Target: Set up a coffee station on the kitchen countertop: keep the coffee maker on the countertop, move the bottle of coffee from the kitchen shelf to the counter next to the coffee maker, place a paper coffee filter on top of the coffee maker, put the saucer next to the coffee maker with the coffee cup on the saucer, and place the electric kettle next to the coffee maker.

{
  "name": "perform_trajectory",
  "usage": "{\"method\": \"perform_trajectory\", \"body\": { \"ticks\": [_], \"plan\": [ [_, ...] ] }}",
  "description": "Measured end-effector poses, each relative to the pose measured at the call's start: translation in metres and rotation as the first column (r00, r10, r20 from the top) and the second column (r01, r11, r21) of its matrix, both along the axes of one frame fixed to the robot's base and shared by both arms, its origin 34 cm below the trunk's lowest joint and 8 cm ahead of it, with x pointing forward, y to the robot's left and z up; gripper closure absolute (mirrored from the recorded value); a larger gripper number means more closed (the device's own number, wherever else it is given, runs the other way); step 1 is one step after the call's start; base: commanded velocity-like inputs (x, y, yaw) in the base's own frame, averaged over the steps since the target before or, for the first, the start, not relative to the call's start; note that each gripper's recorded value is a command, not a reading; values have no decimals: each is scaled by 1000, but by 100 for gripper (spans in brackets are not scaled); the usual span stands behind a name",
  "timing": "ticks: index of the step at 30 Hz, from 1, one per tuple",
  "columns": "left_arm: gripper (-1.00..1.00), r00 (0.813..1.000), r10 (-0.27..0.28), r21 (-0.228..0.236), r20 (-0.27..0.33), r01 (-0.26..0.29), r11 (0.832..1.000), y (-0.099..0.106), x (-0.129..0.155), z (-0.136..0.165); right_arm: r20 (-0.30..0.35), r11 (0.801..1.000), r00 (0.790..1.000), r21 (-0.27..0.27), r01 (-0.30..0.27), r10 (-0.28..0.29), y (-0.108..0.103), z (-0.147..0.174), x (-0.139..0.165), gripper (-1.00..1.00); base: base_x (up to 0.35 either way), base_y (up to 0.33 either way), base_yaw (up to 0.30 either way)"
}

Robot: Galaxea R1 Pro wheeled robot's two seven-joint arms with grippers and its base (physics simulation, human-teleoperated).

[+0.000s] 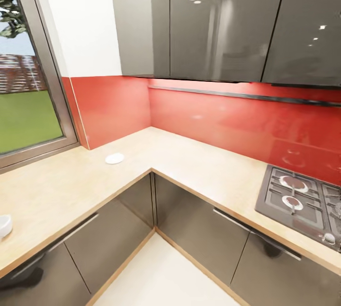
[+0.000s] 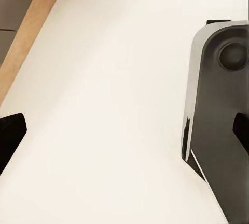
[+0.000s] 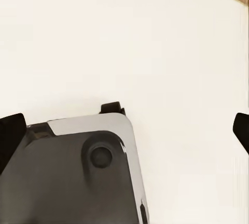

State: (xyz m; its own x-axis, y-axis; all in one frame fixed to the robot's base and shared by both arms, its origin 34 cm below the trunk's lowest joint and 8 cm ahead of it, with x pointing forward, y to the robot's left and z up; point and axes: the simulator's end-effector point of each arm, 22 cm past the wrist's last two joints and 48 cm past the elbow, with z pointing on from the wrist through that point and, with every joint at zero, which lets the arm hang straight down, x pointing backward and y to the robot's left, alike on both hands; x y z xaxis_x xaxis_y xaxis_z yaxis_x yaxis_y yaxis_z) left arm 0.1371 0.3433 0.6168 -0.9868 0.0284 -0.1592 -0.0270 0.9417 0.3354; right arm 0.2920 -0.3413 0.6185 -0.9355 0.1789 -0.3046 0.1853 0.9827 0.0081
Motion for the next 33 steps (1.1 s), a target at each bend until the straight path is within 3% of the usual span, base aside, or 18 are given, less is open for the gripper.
{"method": "perform_trajectory", "body": {
  "ticks": [9, 33],
  "plan": [
    [-100, 1000, 3, 1, -1, -3, 1000, 0, 0, 0, -1, 1000, 1000, -2, 2, -2, -1, 0, 0, -100, 128, -261, 92],
    [-100, 1000, 2, -1, -1, -2, 1000, -1, 0, 0, -9, 1000, 1000, -1, -15, 15, 1, -1, -2, -100, 4, -5, 275]
  ]
}}
